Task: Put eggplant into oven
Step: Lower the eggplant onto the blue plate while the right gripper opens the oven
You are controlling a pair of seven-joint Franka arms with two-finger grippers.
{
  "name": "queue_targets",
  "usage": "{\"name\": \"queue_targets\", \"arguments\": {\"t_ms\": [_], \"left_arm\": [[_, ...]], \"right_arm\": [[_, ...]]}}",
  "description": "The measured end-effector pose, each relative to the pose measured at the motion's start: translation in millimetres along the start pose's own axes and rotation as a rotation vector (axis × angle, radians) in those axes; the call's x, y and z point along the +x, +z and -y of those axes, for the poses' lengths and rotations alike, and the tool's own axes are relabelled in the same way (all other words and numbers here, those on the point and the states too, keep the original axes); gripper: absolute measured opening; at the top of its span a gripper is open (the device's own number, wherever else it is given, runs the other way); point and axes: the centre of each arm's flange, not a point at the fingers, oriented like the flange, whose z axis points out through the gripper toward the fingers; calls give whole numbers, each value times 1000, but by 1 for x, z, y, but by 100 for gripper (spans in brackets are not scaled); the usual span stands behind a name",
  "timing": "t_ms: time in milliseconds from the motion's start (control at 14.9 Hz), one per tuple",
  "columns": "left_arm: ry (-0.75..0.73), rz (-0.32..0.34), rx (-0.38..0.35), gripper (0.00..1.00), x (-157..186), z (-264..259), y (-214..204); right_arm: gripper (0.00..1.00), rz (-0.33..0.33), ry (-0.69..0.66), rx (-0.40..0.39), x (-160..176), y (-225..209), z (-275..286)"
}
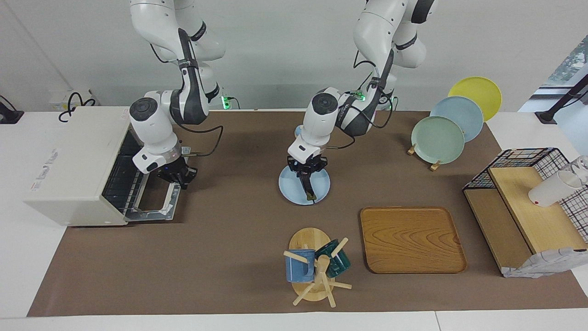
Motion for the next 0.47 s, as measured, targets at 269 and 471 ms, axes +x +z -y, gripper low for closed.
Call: {"name": "queue_targets", "arguments": {"t_ms": [269,471], "left_arm": [[-13,-16,-8,78,12,3,-11],[-3,25,21,100,45,28,-48]], "right_arm": [[1,14,26,6,-2,10,2],[1,18,35,18,-3,11,9]]}}
